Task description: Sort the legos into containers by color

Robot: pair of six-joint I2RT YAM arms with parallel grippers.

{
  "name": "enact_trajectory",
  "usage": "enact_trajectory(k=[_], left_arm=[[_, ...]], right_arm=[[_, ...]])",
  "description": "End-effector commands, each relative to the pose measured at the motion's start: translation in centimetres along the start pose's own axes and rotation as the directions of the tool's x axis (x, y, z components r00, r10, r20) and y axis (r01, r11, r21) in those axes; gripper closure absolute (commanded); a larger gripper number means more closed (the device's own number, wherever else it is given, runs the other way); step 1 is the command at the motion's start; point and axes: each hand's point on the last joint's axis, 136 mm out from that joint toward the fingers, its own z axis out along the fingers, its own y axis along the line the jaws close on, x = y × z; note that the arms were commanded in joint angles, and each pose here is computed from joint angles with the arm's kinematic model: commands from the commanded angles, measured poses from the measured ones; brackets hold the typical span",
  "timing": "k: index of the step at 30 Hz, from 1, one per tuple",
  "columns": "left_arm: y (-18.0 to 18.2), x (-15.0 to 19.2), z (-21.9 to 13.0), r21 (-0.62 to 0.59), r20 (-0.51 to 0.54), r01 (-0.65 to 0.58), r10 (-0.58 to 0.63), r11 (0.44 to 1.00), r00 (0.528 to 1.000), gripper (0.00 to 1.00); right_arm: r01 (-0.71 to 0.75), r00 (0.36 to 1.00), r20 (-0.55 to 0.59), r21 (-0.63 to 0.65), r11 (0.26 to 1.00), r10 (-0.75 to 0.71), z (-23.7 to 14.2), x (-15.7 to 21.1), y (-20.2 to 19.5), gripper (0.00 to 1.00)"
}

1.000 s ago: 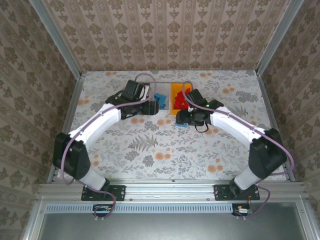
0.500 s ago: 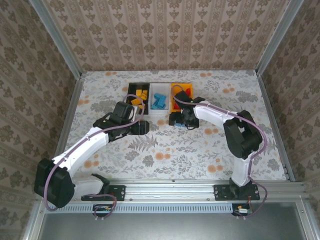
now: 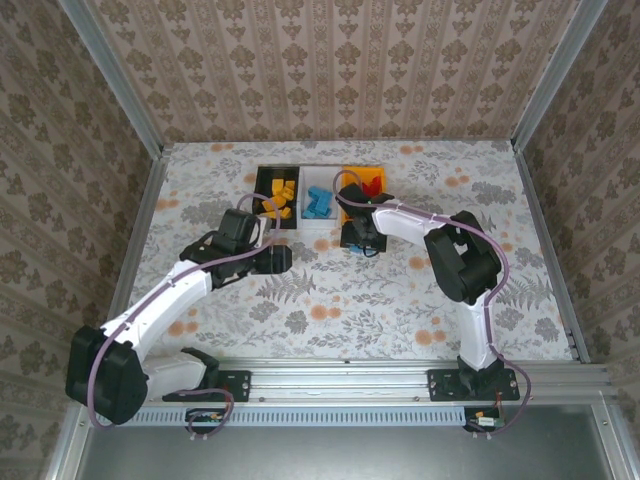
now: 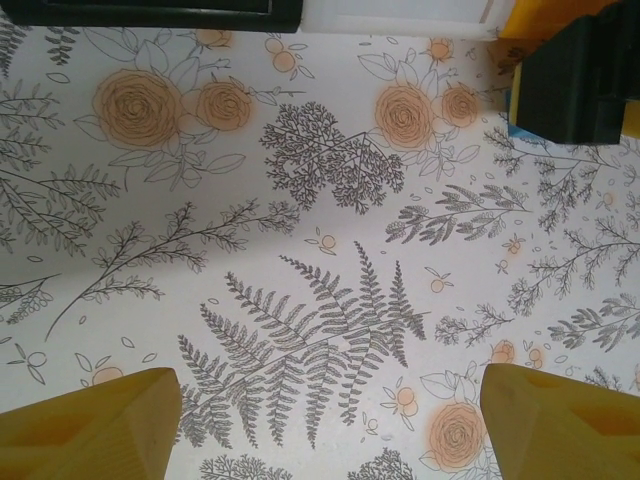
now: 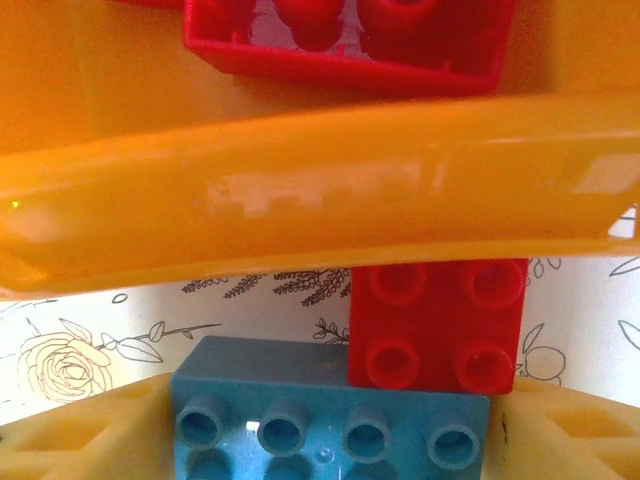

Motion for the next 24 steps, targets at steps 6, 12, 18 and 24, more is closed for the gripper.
enact_trajectory(k=[6,12,18,24], left_arm=[[-0.1,-0.3,0.0,0.028,0.02,0.01,-0.011,1.0,1.0,0.2],[-0.3,-0.2,-0.3,0.036,0.022,0.015,-0.016,0.999,1.0,0.2],[-0.1,-0.1,-0.7,0.035,0.033,0.015,-0.016,0.999,0.999,0.2],[-0.1,0.3,-0.7,0.059,0.034,0.047,-0.049,0.997,0.998,0.2]], right_arm=[[-0.005,0.999,0.034,-0.014,1.0,0.005,-1.4,-0.1,-0.2,0.45],[0.007,0.999,0.045,-0.107,0.994,-0.002,-5.1,1.1,1.1,0.45],[0.053,0.985,0.171,-0.284,0.957,-0.004,-14.0,-0.9,3.7,0.45],[0.168,0.941,0.334,-0.301,0.939,-0.061,-20.3,-5.9,6.0,0.45]])
